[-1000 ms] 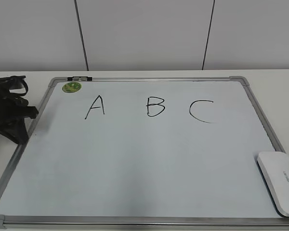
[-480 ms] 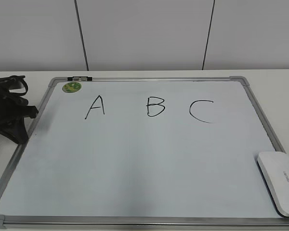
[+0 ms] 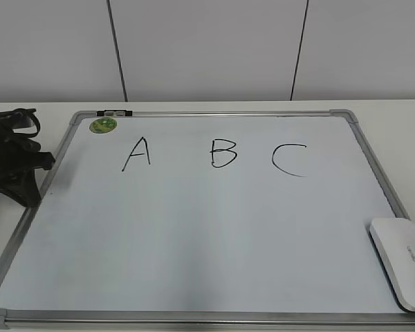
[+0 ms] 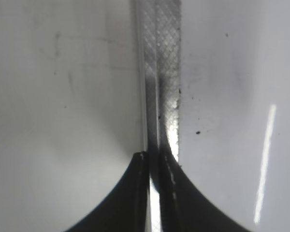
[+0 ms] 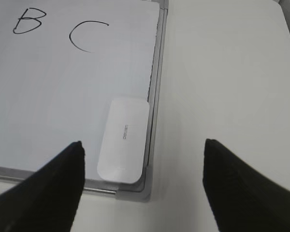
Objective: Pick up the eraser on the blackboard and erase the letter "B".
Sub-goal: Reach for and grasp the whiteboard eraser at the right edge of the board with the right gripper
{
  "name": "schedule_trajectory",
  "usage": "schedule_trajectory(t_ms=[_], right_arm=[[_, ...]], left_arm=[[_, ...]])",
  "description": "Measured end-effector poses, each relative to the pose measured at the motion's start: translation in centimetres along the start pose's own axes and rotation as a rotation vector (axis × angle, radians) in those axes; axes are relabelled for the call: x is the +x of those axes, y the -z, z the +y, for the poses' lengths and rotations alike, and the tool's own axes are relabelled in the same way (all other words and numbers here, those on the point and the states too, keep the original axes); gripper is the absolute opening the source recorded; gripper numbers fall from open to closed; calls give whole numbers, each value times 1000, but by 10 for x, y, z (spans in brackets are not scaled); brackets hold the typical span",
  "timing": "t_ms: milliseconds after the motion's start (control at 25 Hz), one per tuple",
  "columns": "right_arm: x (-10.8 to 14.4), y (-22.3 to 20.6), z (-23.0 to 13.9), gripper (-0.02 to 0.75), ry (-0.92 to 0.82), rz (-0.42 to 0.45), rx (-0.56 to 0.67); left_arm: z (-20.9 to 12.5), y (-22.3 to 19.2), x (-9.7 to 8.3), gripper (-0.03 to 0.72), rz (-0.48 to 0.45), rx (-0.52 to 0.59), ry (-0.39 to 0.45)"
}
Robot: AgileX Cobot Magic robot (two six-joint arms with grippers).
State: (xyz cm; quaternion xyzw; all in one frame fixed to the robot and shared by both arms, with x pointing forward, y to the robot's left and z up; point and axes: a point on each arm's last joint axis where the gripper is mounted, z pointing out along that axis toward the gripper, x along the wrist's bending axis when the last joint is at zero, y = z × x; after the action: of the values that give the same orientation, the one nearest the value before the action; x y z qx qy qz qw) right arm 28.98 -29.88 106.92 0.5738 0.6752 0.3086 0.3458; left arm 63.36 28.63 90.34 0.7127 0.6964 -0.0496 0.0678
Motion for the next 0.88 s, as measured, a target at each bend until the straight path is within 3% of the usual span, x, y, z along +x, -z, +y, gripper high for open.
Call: schedule_trajectory(t_ms=[160,560,880], right_arm=[[2,-18,11,586,-21,23,40],[10,-79,15,586,-65,105,401],[10,-113,35,587,-61,128,540]], left_arm=[[0,0,0,11,0,0,0],[0,0,0,11,0,1,0],[0,0,0,11,0,1,0]])
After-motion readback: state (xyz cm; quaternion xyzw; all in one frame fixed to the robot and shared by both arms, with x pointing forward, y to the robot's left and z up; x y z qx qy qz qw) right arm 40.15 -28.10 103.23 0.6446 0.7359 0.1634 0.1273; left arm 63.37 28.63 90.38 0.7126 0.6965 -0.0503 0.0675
